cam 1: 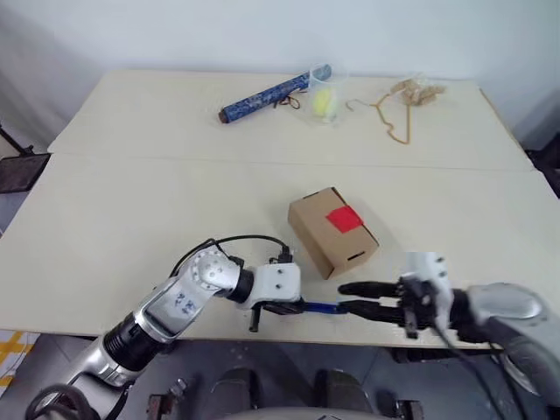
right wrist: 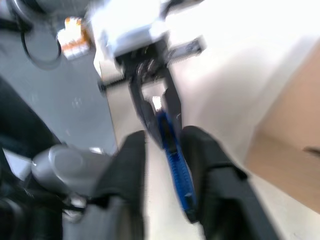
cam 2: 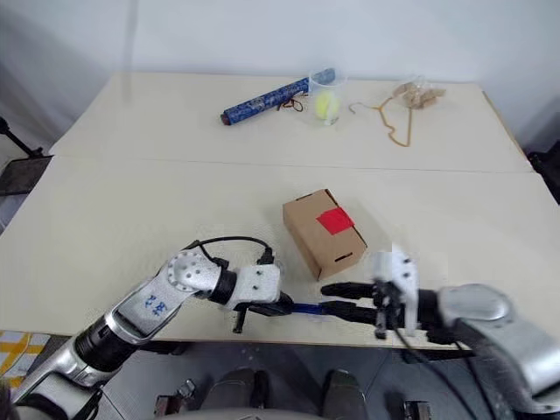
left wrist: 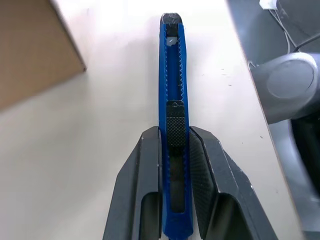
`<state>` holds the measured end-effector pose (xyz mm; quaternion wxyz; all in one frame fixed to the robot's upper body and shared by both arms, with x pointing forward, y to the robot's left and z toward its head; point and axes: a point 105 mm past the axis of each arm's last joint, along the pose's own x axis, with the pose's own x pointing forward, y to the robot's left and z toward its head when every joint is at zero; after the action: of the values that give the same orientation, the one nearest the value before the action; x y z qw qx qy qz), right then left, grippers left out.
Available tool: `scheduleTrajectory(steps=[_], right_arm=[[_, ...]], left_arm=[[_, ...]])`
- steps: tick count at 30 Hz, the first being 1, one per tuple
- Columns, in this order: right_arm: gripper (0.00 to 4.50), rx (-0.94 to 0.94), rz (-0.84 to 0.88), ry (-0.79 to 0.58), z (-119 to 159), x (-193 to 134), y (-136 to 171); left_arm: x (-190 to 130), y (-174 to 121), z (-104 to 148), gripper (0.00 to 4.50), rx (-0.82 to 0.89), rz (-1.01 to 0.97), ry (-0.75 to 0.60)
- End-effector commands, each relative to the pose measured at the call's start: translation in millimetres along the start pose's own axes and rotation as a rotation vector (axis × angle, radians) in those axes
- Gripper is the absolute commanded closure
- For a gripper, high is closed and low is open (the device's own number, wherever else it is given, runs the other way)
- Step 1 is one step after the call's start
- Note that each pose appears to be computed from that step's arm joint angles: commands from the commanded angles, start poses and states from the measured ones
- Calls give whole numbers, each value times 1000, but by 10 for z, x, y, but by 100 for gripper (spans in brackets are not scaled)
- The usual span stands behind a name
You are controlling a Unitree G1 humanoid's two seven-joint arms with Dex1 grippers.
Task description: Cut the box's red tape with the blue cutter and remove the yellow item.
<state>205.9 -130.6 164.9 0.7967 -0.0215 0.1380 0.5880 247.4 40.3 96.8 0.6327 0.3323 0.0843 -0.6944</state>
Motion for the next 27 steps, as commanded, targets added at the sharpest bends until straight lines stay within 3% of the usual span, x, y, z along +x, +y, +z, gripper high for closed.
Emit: scheduleTrajectory(steps=[1,6,10,26,27], right_arm=[[179,140,-14,26,155,-65,80],[7,380,-66,138,148,-118,94],[3,588,-151,179,39,-82,35],[3,682,-206,143,-87,66,-152],[19,685,-206,144,-96,68,-150]], left_arm=[[-127,1,167,408,143,3,-76],[-122,38,344,408,242,22,-139],[-73,164,543,408,318,69,-187],[-60,230,642,408,344,100,-203],[-61,232,644,408,344,102,-204]])
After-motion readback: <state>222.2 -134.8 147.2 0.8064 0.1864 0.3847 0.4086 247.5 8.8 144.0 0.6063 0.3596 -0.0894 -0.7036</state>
